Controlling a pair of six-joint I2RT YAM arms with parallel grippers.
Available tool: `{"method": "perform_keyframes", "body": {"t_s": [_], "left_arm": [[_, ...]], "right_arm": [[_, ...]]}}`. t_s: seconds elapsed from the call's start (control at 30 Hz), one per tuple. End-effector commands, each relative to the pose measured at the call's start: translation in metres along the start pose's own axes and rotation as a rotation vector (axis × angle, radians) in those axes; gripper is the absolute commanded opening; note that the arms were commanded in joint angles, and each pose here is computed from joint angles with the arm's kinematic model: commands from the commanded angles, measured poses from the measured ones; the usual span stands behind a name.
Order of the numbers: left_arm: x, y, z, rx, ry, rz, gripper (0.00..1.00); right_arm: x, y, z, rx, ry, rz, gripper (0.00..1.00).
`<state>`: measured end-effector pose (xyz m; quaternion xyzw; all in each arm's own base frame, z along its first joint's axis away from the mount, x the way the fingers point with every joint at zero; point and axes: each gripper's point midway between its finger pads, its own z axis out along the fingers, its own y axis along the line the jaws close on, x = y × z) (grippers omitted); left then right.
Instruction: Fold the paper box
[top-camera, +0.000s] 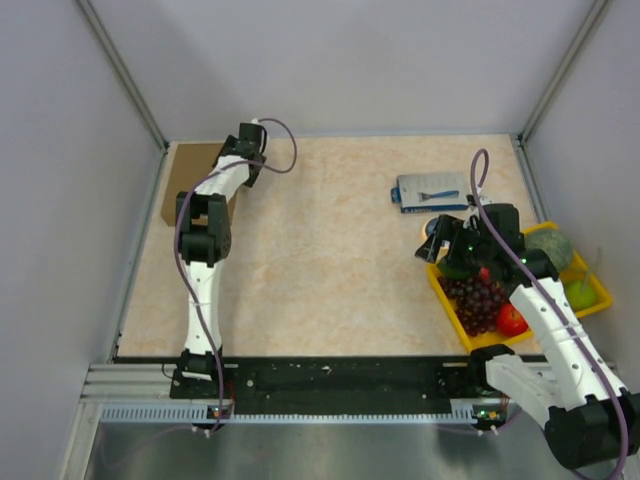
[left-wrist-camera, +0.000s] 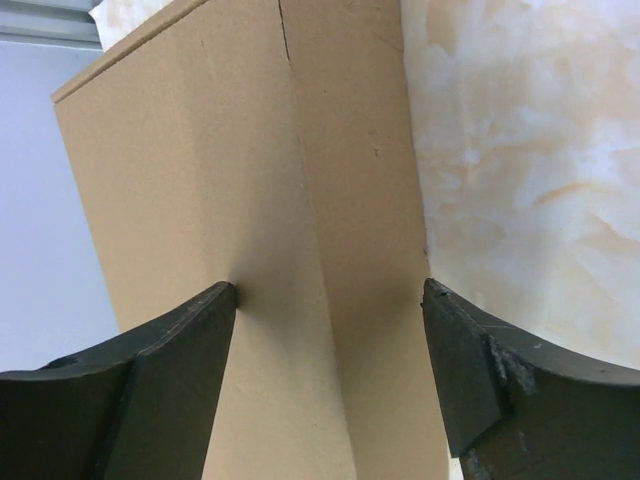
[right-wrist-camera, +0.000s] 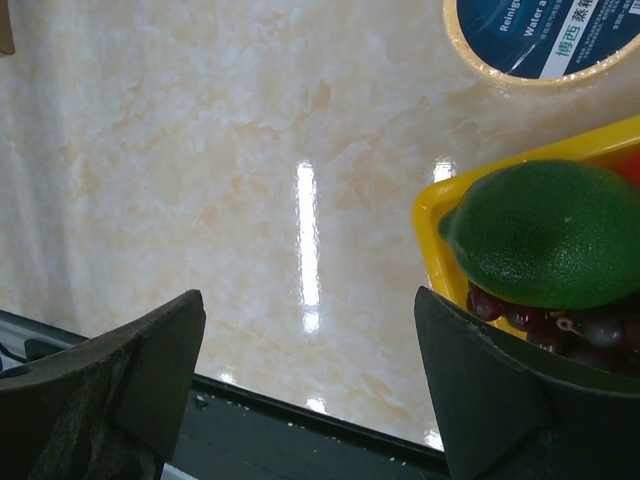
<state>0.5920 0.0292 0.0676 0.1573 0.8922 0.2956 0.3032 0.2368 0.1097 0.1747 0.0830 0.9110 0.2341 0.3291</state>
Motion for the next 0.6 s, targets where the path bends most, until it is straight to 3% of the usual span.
{"method": "perform_keyframes", "body": {"t_s": [0.0, 0.07, 0.1, 0.17, 0.2, 0.27, 0.3, 0.33, 0.4, 0.47, 0.5, 0.53, 0.57], "left_arm": [[-0.045, 0.031, -0.059, 0.005, -0.144, -0.114, 0.82], [-0.059, 0.036, -0.097, 0.043, -0.182, -0.195, 0.85], [-0.077, 0.047, -0.139, 0.070, -0.261, -0.241, 0.86], [-0.084, 0.038, -0.181, 0.188, -0.305, -0.341, 0.87], [-0.095, 0.045, -0.227, 0.249, -0.389, -0.386, 0.87], [-0.093, 0.011, -0.271, 0.456, -0.446, -0.420, 0.87], [-0.098, 0.012, -0.329, 0.543, -0.546, -0.469, 0.87], [-0.080, -0.011, -0.336, 0.597, -0.533, -0.459, 0.87], [-0.079, -0.013, -0.417, 0.753, -0.733, -0.473, 0.87], [-0.057, -0.028, -0.452, 0.902, -0.779, -0.449, 0.88], [-0.046, -0.007, -0.492, 0.945, -0.872, -0.487, 0.88], [-0.035, -0.005, -0.506, 0.984, -0.906, -0.490, 0.95], [-0.019, 0.021, -0.546, 1.011, -1.036, -0.499, 0.99]], "right_arm": [[-0.016, -0.006, -0.013, 0.053, -0.068, -0.063, 0.86], [-0.021, -0.012, -0.020, 0.094, -0.089, -0.094, 0.88], [-0.022, -0.020, -0.023, 0.129, -0.094, -0.140, 0.90], [-0.023, -0.028, -0.027, 0.175, -0.109, -0.164, 0.99], [-0.022, -0.027, -0.029, 0.164, -0.109, -0.172, 0.99], [-0.025, -0.019, -0.037, 0.131, -0.135, -0.185, 0.99], [-0.028, -0.017, -0.044, 0.126, -0.157, -0.193, 0.99], [-0.034, -0.010, -0.054, 0.106, -0.190, -0.205, 0.99], [-0.042, 0.007, -0.084, 0.037, -0.291, -0.257, 0.99], [-0.058, 0.025, -0.121, -0.010, -0.420, -0.276, 0.99], [-0.060, 0.036, -0.146, -0.057, -0.496, -0.295, 0.99], [-0.066, 0.052, -0.177, -0.109, -0.584, -0.321, 0.99], [-0.067, 0.059, -0.198, -0.141, -0.639, -0.339, 0.99]]}}
